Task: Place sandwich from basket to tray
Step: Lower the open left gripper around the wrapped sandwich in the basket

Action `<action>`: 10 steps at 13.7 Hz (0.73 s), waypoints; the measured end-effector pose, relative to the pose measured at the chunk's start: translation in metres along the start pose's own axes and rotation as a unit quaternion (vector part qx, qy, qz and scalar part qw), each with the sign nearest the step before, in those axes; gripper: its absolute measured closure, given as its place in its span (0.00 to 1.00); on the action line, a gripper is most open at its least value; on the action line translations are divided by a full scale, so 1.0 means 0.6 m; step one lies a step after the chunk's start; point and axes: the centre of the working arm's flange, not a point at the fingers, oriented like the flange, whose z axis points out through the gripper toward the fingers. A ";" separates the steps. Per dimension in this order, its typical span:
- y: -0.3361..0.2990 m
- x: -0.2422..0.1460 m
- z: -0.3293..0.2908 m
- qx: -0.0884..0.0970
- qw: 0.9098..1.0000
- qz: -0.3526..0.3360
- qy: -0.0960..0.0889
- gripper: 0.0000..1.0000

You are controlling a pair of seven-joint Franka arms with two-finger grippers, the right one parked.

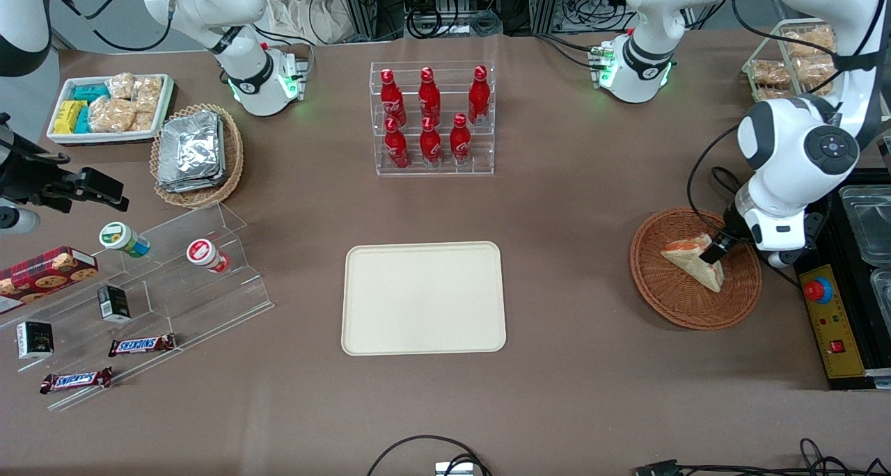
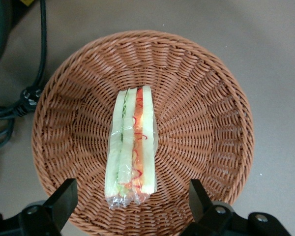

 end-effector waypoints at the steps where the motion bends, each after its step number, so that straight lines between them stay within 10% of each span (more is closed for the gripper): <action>1: -0.001 -0.002 0.012 -0.002 1.000 -0.008 0.000 0.00; 10: -0.017 -0.020 0.110 -0.025 0.999 -0.029 0.011 0.00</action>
